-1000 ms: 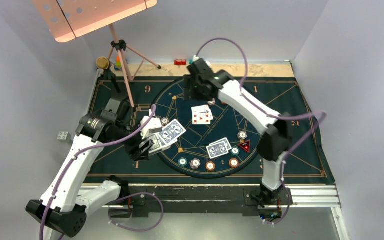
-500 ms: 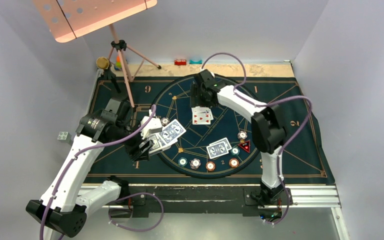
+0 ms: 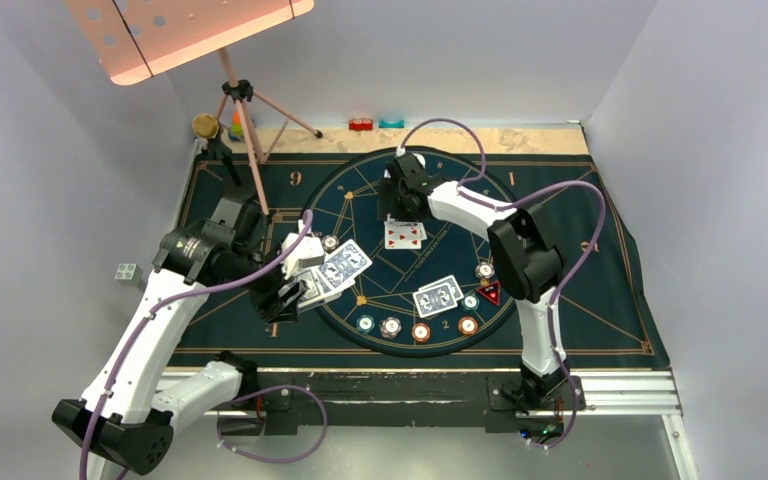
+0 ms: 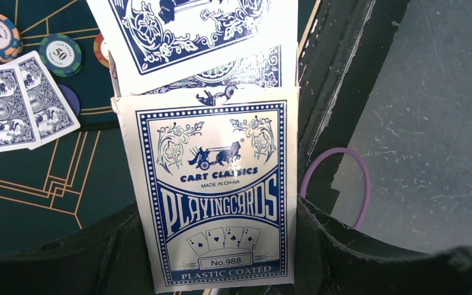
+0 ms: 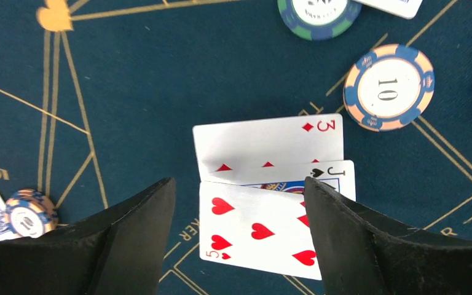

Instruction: Distribute texas hold em gaming equipment

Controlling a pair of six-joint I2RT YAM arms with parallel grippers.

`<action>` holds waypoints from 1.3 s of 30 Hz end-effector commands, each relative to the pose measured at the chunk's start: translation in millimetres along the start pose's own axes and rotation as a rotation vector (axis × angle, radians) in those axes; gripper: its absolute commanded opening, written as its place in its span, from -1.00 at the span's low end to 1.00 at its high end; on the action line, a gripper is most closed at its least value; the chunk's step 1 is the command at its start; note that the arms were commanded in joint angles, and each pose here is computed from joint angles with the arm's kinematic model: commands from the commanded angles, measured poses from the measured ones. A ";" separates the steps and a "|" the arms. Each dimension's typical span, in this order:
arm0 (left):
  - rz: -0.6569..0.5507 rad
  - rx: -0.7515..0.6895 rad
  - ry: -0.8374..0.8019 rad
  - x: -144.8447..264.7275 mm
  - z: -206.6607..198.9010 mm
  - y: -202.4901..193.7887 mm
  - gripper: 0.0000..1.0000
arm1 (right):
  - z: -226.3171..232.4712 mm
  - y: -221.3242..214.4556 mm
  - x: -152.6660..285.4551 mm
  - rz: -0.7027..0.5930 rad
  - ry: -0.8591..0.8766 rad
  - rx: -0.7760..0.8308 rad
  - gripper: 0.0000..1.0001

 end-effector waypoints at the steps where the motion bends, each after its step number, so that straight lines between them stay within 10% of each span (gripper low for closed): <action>1: -0.027 -0.027 -0.011 2.0 -3.4 2.5 -1.00 | -0.1 -1.3 -0.8 -0.048 -0.001 -0.043 0.57; 24: -0.027 -0.034 -0.014 3.3 -3.6 4.4 -1.00 | -12.2 3.2 57.5 -0.120 -0.024 -0.149 0.56; 39: -0.032 -0.037 -0.019 1.5 -2.6 5.7 -1.00 | 46.4 26.4 231.6 -0.297 0.756 -0.077 0.92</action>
Point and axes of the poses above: each gripper's point midway between its finger pads, its own x axis back along the fingers, its own z axis along the line the jaws close on, y = z × x, the point moved 6 cm from there along x, back along the fingers, and after that the axes turned 15 degrees about x, right-handed, at the moved point
